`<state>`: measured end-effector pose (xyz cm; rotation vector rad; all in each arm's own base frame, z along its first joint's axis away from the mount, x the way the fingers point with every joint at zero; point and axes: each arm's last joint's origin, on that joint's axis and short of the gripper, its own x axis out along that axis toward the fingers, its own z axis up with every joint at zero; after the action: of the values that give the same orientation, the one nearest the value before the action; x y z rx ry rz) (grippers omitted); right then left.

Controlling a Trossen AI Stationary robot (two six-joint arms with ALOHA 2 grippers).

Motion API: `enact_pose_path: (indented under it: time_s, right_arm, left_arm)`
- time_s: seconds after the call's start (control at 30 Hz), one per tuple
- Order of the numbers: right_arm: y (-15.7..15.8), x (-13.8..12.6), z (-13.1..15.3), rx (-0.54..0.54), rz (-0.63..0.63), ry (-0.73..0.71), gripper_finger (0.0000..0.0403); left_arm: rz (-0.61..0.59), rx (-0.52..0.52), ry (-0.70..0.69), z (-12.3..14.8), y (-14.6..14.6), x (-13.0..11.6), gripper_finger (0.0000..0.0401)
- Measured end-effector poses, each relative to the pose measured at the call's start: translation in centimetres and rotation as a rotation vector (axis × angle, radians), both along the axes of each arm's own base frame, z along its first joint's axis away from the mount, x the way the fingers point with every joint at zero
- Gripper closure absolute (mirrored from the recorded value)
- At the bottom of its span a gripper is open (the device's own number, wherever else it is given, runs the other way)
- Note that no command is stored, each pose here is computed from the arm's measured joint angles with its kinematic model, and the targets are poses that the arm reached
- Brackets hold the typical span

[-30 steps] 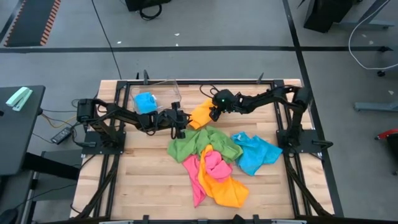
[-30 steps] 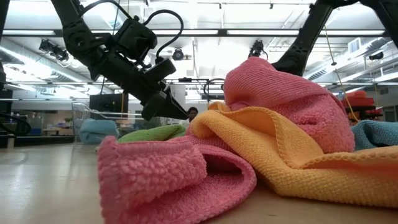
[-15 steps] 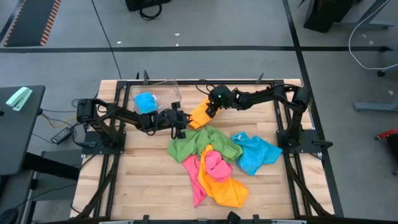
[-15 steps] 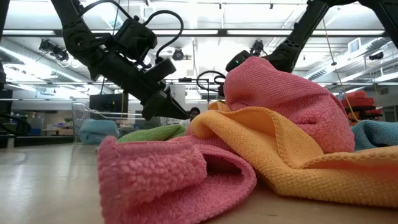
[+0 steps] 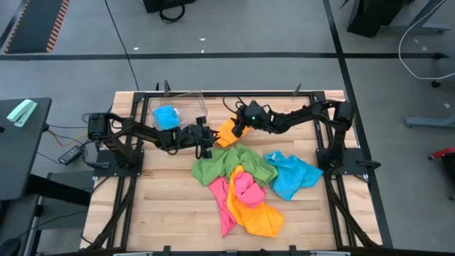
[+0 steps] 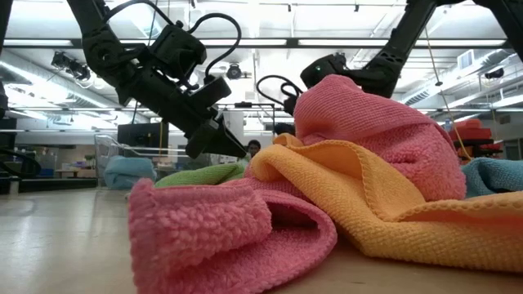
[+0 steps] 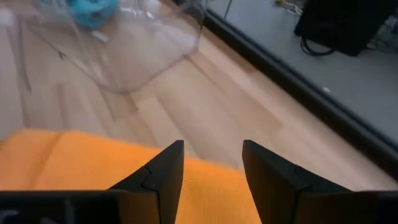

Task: Fold microfiber towels
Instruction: Fold the top orange microfiber towel

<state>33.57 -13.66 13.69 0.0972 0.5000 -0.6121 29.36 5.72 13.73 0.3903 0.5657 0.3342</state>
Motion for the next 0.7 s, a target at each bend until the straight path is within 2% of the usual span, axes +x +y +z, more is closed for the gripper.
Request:
enact_pose_path:
  time_s: [0.13,0.3,0.43,0.6,0.7]
  right_arm:
    - [0.4,-0.5,-0.8,0.027,-0.034,0.026,0.0231]
    - [-0.1,-1.0,-4.0,0.099,-0.081,0.099,0.0231]
    - [-0.3,-0.6,-5.1,0.118,-0.099,0.097,0.0231]
    - [-0.1,-1.0,-3.7,0.127,-0.092,0.117,0.0231]
    - [0.1,-1.4,-1.4,0.101,-0.103,0.096,0.0231]
  left_arm:
    - [0.000,0.000,0.000,0.0,0.0,0.0,0.0288]
    - [0.000,0.000,0.002,0.0,0.0,0.0,0.0285]
    - [0.003,-0.004,0.002,0.0,0.0,0.0,0.0288]
    - [0.004,-0.008,0.009,-0.1,0.0,-0.1,0.0290]
    - [0.003,-0.007,0.010,-0.1,0.0,-0.1,0.0287]
